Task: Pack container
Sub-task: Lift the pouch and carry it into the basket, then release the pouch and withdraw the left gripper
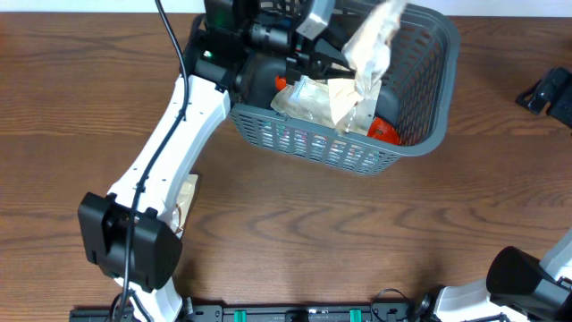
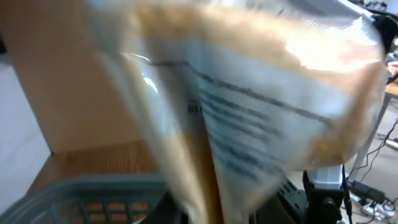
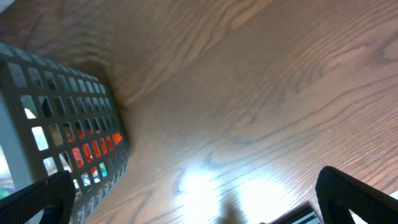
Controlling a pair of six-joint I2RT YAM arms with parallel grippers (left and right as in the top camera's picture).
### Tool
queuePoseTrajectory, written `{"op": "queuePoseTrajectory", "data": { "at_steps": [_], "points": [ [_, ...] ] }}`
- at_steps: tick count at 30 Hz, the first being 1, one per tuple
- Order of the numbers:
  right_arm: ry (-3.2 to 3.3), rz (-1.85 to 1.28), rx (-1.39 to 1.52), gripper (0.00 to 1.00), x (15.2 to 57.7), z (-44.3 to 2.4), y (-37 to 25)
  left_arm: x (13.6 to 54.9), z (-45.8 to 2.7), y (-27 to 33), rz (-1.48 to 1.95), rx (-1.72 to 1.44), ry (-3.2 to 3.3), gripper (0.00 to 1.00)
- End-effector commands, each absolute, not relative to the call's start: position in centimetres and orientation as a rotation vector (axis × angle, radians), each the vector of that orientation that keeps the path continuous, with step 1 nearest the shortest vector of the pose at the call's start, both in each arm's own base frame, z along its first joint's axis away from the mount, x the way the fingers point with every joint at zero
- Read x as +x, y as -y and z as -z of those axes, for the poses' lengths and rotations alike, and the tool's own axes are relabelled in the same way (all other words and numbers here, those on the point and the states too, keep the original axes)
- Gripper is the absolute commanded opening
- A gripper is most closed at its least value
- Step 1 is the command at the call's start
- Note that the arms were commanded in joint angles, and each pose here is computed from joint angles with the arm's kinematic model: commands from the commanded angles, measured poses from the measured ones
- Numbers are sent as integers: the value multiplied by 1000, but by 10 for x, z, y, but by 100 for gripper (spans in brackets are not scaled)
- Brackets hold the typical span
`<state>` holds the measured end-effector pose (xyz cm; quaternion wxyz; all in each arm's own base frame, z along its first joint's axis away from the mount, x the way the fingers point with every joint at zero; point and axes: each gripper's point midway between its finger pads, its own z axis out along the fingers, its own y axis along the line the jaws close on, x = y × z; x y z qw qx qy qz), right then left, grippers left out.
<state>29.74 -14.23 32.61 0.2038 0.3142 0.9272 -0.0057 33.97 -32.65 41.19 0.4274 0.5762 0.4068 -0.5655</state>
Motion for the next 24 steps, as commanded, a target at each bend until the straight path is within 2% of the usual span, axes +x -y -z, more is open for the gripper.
{"op": "queuePoseTrajectory", "data": {
  "at_steps": [1, 7, 13, 14, 17, 18, 24],
  "points": [
    [-2601, -3, 844, 99, 298, -326, 137, 354, -400, 324, 1431, 1424, -1053, 7],
    [-2601, -3, 843, 99, 298, -326, 137, 405, -358, 326, 1413, 1284, -1235, 6],
    [-2601, -3, 841, 99, 298, -326, 137, 428, -333, 325, 1413, 1219, -1322, 6],
    [-2602, -1, 838, 99, 298, -326, 137, 428, -332, 325, 1418, 1214, -1329, 7],
    [-2605, 1, 829, 99, 298, -326, 137, 431, -340, 321, 1401, 1200, -1321, 30],
    [-2605, 1, 829, 99, 298, -326, 137, 434, -347, 318, 1390, 1174, -1323, 34],
    [-2605, 1, 829, 99, 298, -326, 137, 446, -421, 271, 1291, 1062, -1198, 38]
  ]
}}
